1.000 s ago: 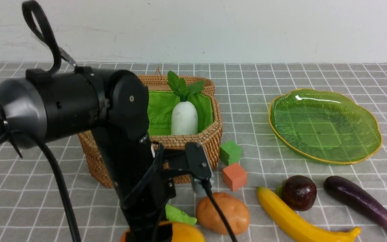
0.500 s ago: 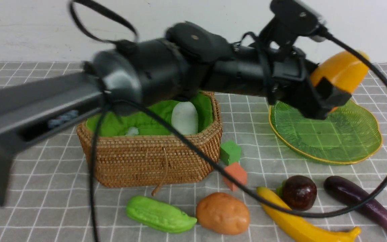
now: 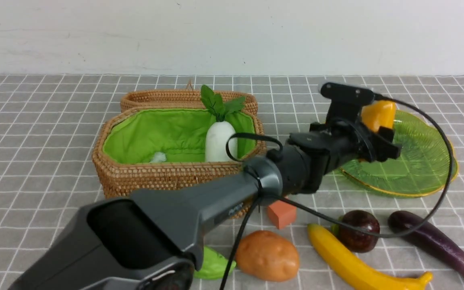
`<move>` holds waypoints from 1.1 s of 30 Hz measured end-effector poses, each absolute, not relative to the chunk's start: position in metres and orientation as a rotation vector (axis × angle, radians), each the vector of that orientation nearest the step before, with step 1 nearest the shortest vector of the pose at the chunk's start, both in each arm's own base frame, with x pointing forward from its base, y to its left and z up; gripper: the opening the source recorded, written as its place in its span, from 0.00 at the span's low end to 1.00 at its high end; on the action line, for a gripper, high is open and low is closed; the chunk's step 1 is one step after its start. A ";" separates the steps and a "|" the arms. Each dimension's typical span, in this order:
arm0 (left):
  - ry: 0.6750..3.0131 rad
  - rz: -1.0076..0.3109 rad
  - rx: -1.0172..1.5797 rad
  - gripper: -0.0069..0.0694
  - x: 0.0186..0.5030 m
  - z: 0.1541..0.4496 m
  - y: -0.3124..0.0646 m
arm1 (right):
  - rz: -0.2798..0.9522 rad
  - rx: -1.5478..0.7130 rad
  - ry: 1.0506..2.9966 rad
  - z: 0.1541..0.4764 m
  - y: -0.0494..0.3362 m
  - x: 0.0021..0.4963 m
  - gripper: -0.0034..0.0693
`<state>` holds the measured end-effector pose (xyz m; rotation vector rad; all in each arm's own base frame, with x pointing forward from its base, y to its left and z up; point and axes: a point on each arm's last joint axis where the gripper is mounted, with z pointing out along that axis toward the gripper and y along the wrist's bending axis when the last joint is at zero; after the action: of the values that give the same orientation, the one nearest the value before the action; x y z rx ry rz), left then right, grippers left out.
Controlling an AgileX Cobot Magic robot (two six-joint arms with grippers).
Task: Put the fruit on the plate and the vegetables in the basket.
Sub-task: Grab the mango with your left arm and place it on the right plate, then take a chayote with your left arm and place it on the basket on the left.
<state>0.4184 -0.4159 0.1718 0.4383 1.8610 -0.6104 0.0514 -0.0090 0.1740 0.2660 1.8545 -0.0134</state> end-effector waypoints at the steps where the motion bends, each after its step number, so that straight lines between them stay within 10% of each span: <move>1: 1.864 -0.611 0.435 0.83 0.417 0.171 -0.418 | -0.013 0.266 1.855 0.174 -0.009 0.051 0.38; 17: 1.834 -0.574 0.413 0.94 0.414 0.190 -0.418 | -0.013 0.266 1.855 0.174 -0.009 0.051 0.38; 23: 1.795 -0.553 0.507 0.80 0.411 0.196 -0.420 | -0.013 0.266 1.855 0.174 -0.009 0.051 0.38; 33: 1.612 -0.726 0.563 0.20 0.380 0.295 -0.418 | -0.013 0.266 1.855 0.174 -0.009 0.051 0.38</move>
<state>0.3802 -0.4181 0.2946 0.5633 1.6119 -0.7263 0.0514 -0.0090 0.1740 0.2660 1.8545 -0.0134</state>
